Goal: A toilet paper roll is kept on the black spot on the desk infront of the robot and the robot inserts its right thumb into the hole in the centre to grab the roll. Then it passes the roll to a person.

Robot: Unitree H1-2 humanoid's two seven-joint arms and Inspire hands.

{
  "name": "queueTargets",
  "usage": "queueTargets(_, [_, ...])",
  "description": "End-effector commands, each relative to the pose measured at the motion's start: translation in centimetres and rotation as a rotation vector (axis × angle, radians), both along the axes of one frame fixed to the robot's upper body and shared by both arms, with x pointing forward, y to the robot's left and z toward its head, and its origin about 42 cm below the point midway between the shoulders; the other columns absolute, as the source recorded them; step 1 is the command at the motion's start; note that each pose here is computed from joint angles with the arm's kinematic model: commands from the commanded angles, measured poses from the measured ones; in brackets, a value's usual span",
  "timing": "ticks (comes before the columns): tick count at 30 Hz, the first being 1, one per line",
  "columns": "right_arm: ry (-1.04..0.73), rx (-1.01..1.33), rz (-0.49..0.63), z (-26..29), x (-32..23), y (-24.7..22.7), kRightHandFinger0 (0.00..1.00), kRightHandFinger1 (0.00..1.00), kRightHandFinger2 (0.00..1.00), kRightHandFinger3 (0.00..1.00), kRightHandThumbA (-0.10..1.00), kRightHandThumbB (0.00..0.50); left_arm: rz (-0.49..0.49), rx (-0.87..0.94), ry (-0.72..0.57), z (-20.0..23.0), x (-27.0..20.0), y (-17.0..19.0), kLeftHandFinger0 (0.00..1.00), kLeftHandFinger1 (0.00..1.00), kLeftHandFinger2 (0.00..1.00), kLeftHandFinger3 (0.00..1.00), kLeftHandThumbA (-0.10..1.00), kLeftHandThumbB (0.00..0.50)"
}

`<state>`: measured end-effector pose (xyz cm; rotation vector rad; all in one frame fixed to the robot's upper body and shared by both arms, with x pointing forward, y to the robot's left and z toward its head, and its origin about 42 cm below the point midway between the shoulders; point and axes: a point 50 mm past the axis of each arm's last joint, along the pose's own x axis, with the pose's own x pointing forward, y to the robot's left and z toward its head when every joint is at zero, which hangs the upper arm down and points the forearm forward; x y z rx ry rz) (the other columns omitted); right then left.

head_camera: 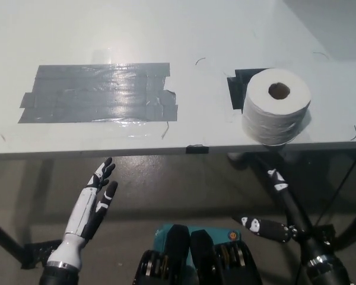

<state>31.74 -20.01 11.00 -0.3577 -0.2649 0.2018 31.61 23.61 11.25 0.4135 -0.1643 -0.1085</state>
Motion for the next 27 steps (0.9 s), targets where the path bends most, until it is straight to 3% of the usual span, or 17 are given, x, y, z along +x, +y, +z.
queueTargets(1, [-0.279,0.085,-0.054,6.4,-1.5,-0.7,1.0,1.0,1.0,1.0,1.0,0.276,-0.018,-0.043,-0.05,0.4,-0.3,-0.1,1.0,1.0,1.0,1.0,1.0,0.188])
queueTargets(5, [-0.432,0.091,-0.041,12.0,-3.4,-1.4,1.0,1.0,1.0,1.0,1.0,0.298,-0.015,-0.048,-0.046,0.6,-0.3,0.2,1.0,1.0,1.0,1.0,1.0,0.177])
queueTargets(10, [-0.57,0.017,-0.065,19.1,-3.9,-4.0,1.0,1.0,1.0,1.0,1.0,0.253,-0.021,-0.046,-0.047,0.7,-0.3,0.2,1.0,1.0,1.0,1.0,1.0,0.189])
queueTargets(12, [-0.577,-0.029,-0.088,20.9,-3.2,-5.0,1.0,1.0,1.0,1.0,1.0,0.288,-0.022,-0.042,-0.046,0.8,-0.5,0.1,1.0,1.0,1.0,1.0,1.0,0.194])
queueTargets(15, [-0.494,-0.062,-0.101,23.1,-1.0,-6.6,1.0,1.0,1.0,1.0,1.0,0.357,-0.023,-0.042,-0.052,0.9,-0.5,0.0,1.0,1.0,1.0,1.0,1.0,0.191])
queueTargets(16, [-0.446,-0.114,-0.117,23.9,0.5,-7.3,1.0,1.0,1.0,1.0,1.0,0.412,-0.024,-0.043,-0.051,0.9,-0.4,0.0,1.0,1.0,1.0,1.0,1.0,0.187])
queueTargets(17, [-0.406,-0.139,-0.131,24.4,1.4,-7.8,1.0,1.0,1.0,1.0,1.0,0.42,-0.025,-0.044,-0.05,0.9,-0.4,0.0,1.0,1.0,1.0,1.0,1.0,0.186])
queueTargets(18, [-0.371,-0.156,-0.133,25.0,2.3,-8.1,1.0,1.0,1.0,1.0,1.0,0.427,-0.025,-0.041,-0.054,1.1,-0.3,0.1,1.0,1.0,1.0,1.0,1.0,0.186])
queueTargets(23, [-0.186,-0.304,-0.111,28.4,8.2,-10.3,1.0,1.0,1.0,1.0,1.0,0.367,-0.033,-0.024,-0.059,1.3,0.0,0.1,1.0,1.0,1.0,1.0,1.0,0.158])
queueTargets(27, [0.005,-0.376,-0.035,30.9,14.1,-10.9,1.0,1.0,1.0,1.0,1.0,0.404,-0.032,-0.012,-0.069,1.7,0.3,0.2,1.0,1.0,1.0,1.0,1.0,0.156])
